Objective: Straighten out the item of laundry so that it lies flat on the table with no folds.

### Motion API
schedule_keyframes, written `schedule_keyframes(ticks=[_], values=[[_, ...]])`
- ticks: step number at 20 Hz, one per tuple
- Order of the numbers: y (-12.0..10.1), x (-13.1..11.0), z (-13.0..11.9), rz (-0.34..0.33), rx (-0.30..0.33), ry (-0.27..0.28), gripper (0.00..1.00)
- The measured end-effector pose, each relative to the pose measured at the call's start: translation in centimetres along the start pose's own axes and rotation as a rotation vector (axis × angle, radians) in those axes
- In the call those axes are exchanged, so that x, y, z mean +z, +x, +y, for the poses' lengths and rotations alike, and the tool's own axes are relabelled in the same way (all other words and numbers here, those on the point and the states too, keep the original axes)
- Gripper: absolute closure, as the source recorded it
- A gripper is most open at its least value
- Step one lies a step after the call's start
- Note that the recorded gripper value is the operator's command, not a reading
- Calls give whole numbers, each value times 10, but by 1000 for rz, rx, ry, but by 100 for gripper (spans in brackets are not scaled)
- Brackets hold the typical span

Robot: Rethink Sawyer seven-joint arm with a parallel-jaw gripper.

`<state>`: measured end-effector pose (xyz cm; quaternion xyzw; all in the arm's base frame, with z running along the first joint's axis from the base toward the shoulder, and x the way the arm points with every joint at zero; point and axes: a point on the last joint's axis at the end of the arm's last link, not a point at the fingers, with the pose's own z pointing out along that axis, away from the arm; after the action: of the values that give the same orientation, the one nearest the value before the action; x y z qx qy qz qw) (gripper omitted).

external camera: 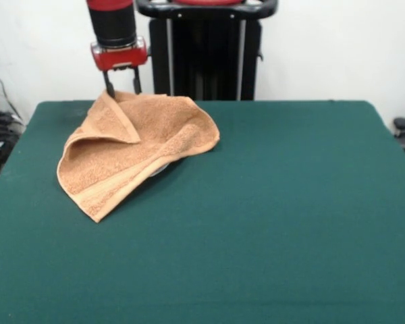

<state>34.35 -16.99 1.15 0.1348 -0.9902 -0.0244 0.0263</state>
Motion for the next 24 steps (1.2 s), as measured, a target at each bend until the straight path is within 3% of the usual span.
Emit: schedule_keyframes(ticks=[9,16,24], values=[[-22,-2,21,1,-49,0,0],[-38,-10,28,-7,-41,8,0],[-43,-12,29,-9,-19,1,0]])
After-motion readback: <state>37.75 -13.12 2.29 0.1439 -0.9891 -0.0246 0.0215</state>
